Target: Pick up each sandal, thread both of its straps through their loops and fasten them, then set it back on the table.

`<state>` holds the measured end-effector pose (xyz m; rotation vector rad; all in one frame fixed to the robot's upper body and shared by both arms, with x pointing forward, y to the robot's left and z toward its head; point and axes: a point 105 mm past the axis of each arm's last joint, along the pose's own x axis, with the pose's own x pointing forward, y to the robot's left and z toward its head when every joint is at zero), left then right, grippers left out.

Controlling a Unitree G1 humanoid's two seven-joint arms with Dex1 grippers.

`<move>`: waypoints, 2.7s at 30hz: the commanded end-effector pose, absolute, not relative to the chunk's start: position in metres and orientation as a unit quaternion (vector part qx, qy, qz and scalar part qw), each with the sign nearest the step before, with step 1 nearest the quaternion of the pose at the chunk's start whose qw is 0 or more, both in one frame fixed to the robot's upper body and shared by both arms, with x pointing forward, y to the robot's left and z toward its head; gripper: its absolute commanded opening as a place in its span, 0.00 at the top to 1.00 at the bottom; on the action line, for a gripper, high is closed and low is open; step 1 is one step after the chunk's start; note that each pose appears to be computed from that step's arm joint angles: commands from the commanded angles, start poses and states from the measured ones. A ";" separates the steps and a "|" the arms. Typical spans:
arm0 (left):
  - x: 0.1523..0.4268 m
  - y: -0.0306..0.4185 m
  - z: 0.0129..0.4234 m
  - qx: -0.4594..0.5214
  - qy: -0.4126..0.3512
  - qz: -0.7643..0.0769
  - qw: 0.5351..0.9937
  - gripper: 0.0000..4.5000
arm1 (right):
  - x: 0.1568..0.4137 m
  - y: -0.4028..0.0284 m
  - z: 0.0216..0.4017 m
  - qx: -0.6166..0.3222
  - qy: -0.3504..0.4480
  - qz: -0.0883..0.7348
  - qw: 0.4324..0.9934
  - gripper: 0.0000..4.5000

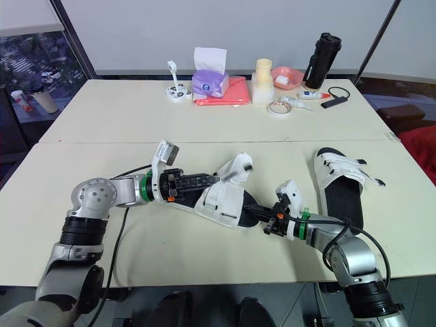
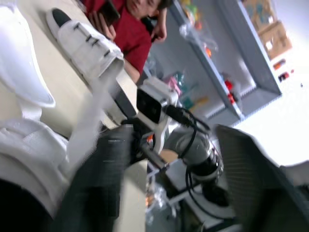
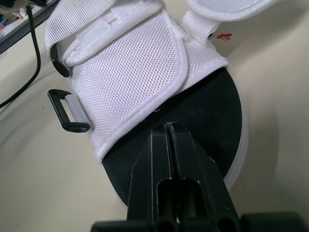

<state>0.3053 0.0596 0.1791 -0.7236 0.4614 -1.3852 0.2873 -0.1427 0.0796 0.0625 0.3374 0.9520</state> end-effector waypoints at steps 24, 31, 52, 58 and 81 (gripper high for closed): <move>0.389 0.077 0.182 -0.135 0.143 -0.591 0.782 0.06 | 0.286 -0.145 0.052 0.036 0.206 0.433 0.877 1.00; 0.390 0.065 0.180 -0.165 0.151 -0.604 0.765 0.35 | 0.285 -0.145 0.051 0.038 0.206 0.427 0.880 1.00; 0.380 0.055 0.237 -0.236 0.073 -0.648 0.720 0.93 | 0.286 -0.145 0.050 0.043 0.206 0.418 0.884 1.00; 0.380 0.068 0.220 -0.231 0.099 -0.630 0.734 0.35 | 0.286 -0.145 0.049 0.044 0.207 0.419 0.883 1.00; 0.385 0.042 0.161 -0.199 0.168 -0.596 0.759 0.46 | 0.287 -0.145 0.049 0.045 0.206 0.416 0.884 1.00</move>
